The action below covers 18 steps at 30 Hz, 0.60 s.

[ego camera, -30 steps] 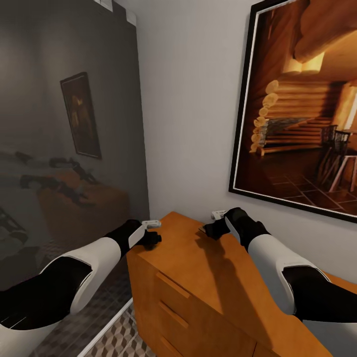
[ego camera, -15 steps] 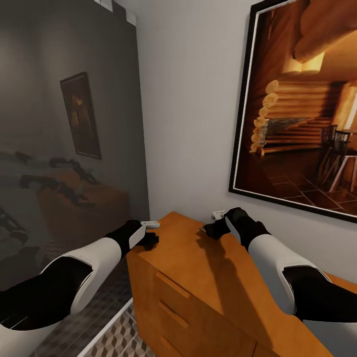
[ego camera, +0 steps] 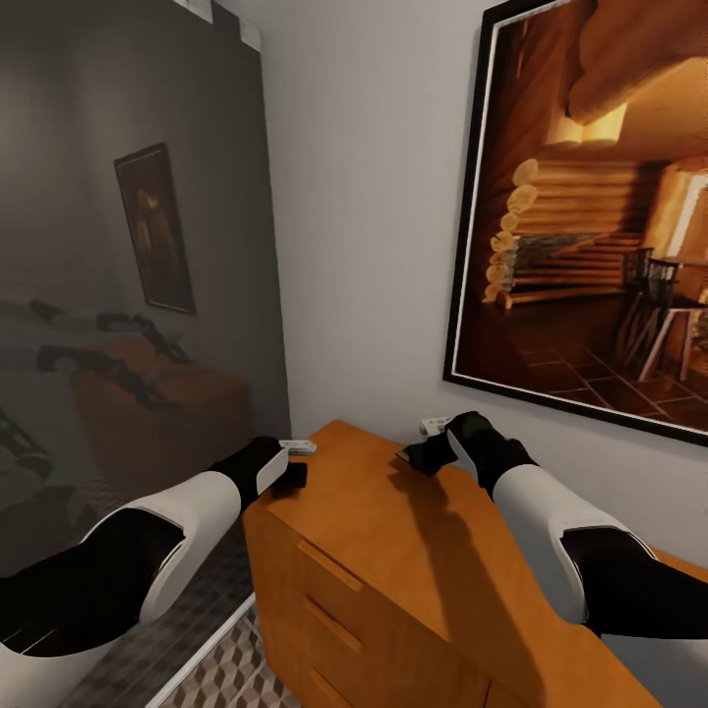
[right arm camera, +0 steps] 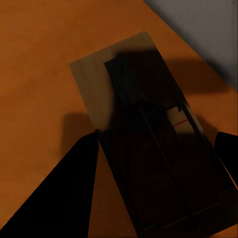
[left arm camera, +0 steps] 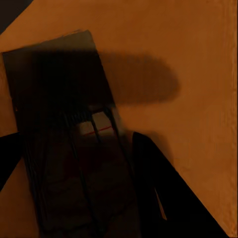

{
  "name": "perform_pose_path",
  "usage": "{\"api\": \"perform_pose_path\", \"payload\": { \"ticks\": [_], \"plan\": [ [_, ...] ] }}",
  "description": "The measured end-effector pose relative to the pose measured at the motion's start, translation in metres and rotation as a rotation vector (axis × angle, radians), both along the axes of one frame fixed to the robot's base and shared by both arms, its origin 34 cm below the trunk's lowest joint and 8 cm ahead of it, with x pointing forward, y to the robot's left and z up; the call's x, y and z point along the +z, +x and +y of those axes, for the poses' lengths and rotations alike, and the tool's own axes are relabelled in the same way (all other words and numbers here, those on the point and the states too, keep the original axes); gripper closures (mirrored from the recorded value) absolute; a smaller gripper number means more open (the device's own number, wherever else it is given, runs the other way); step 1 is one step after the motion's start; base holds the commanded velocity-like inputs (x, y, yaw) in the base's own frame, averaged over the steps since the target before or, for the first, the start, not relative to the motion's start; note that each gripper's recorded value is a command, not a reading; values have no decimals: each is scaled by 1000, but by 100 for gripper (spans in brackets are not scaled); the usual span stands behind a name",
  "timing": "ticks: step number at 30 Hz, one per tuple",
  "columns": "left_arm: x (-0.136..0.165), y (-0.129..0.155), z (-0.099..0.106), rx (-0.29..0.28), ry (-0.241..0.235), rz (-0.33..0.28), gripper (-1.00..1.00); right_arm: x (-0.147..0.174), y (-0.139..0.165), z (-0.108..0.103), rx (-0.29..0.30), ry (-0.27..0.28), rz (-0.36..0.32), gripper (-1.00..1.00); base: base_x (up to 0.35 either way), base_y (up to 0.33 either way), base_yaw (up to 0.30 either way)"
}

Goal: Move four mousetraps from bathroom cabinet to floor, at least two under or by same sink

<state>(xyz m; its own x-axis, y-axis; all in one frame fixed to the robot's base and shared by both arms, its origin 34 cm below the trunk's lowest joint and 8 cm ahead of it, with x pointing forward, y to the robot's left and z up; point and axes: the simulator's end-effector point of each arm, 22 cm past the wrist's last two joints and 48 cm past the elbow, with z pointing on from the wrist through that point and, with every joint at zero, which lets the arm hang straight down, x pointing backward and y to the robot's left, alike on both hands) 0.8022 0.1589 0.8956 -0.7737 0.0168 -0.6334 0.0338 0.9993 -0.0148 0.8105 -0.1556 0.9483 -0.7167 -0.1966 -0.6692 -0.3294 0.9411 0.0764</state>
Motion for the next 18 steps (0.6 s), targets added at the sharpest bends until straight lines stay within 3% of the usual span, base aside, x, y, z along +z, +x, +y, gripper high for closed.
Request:
{"api": "perform_pose_path", "payload": {
  "ticks": [12,18],
  "plan": [
    [0,0,-2,1,-6,-2,100,0,0,0,0,0,0,100,0,-4,0],
    [3,2,-4,11,-39,-7,100,-1,0,0,0,0,1,100,0,0,0]
  ]
}}
